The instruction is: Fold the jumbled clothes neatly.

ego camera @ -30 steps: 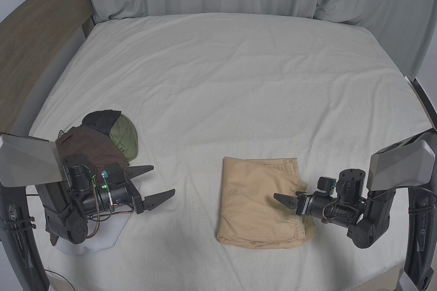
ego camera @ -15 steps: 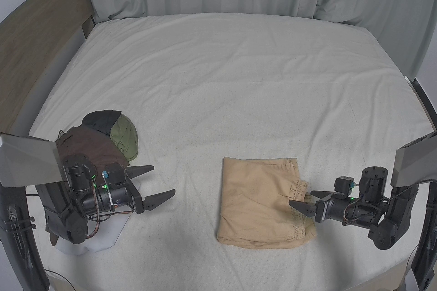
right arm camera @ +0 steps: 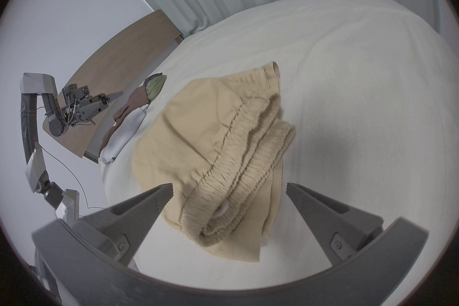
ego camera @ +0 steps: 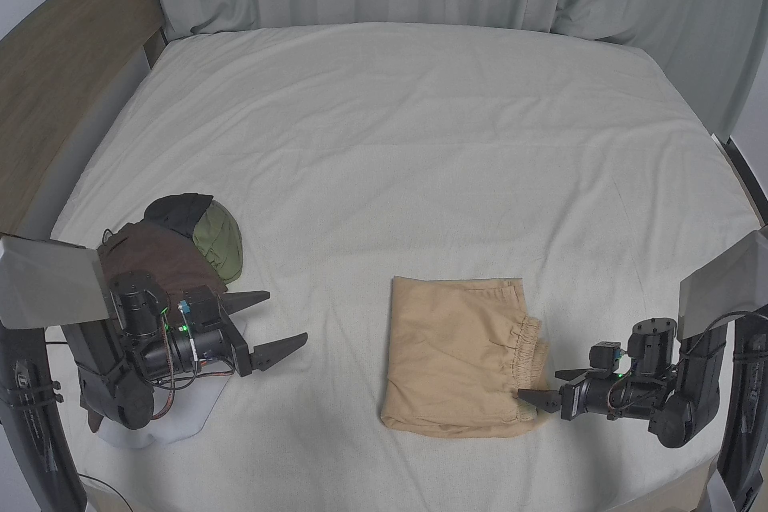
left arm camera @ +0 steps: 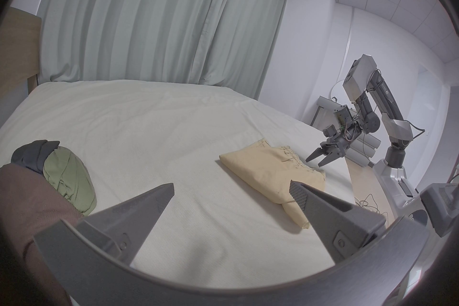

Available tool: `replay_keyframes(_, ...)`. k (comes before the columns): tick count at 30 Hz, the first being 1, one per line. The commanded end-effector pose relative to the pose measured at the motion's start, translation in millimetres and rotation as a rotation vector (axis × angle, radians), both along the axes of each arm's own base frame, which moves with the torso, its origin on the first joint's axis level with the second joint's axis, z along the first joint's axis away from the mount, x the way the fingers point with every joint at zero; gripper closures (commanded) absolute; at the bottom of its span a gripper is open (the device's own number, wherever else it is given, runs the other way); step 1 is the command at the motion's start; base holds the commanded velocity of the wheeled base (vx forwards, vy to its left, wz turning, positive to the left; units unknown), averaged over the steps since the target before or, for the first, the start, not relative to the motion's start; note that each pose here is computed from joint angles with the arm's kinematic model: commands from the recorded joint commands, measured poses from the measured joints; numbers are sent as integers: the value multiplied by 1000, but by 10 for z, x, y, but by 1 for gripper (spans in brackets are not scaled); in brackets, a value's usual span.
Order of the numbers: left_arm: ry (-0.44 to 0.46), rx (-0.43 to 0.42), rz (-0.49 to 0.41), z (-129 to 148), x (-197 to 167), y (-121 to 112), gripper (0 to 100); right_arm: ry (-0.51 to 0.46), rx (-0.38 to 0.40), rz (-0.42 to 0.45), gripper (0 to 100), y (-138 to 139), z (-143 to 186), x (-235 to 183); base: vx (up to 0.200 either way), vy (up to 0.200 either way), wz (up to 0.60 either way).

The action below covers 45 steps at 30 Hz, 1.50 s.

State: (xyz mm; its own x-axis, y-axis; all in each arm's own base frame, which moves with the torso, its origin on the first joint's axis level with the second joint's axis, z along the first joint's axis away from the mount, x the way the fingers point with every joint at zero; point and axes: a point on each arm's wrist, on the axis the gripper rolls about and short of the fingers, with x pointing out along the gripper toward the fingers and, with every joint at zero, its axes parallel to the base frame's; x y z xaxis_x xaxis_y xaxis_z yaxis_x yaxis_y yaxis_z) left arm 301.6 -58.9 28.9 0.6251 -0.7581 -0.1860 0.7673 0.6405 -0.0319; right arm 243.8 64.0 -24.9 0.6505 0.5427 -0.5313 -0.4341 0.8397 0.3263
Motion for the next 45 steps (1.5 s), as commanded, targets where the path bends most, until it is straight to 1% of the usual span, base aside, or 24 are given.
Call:
replay_keyframes(1,3,1,0,-8,-1,2,0,47,-9,-1,0,-5,-126,-7,0,0,0)
replay_keyframes(6,8,2,-2,-15,-15,-1,0,56,-11,1,0,4,-161,-3,0,0,0)
replay_keyframes(10,3,5,-4,-11,-16,-6,0,82,-14,7,0,28,-261,14,0,0,0)
replay_keyframes(16,4,5,-4,-15,-16,-6,0,85,-1,8,0,71,-301,59,0,0,0)
replay_keyframes(21,3,6,-3,-15,-15,-1,0,112,83,18,0,283,-256,78,0,0,0)
replay_keyframes(24,1,6,-1,-11,-15,4,0,113,105,26,0,349,-214,69,0,0,0)
replay_keyframes(45,1,6,-1,-8,-18,4,0,115,103,26,0,347,-205,51,0,0,0)
